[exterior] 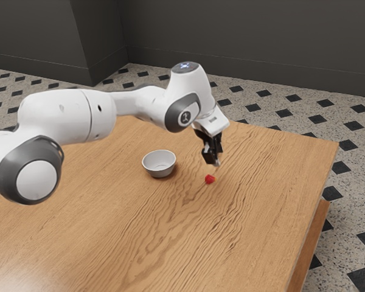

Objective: Take strawberry from the bowl

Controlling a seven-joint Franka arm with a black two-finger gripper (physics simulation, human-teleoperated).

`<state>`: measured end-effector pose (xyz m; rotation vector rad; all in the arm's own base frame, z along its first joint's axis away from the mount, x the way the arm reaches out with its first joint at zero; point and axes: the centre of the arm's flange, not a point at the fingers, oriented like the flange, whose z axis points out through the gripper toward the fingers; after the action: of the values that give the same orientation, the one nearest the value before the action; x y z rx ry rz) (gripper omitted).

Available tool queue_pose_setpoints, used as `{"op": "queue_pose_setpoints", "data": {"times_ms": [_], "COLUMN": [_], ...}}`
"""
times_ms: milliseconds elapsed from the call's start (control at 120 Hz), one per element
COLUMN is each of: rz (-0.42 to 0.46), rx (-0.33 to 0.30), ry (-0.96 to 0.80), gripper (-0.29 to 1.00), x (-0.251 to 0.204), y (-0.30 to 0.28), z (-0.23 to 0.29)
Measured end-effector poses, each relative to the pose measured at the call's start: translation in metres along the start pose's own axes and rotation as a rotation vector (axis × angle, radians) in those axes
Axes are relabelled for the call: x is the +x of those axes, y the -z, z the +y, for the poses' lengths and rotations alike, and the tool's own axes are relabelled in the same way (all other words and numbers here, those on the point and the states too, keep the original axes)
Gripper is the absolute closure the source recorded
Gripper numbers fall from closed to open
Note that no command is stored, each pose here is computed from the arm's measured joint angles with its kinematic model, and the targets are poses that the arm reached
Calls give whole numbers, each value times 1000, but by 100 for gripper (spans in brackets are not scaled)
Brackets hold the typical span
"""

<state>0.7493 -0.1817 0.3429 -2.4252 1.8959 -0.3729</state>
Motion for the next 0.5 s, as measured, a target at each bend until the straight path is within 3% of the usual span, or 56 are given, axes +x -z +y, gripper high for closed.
{"op": "queue_pose_setpoints", "data": {"times_ms": [92,142,200,267,317,375,500], "rz": [4,-16,-80,-130,-163,-196,-250], "rx": [7,9,12,79,109,94,19], "ry": [8,55,201,381,504,605,709], "gripper": [23,18,14,10,8,6,3], "x": [1,-9,-52,-106,-140,-157,-144], "y": [11,46,138,277,334,355,348], "z": [-1,-2,-4,9,22,33,52]}}
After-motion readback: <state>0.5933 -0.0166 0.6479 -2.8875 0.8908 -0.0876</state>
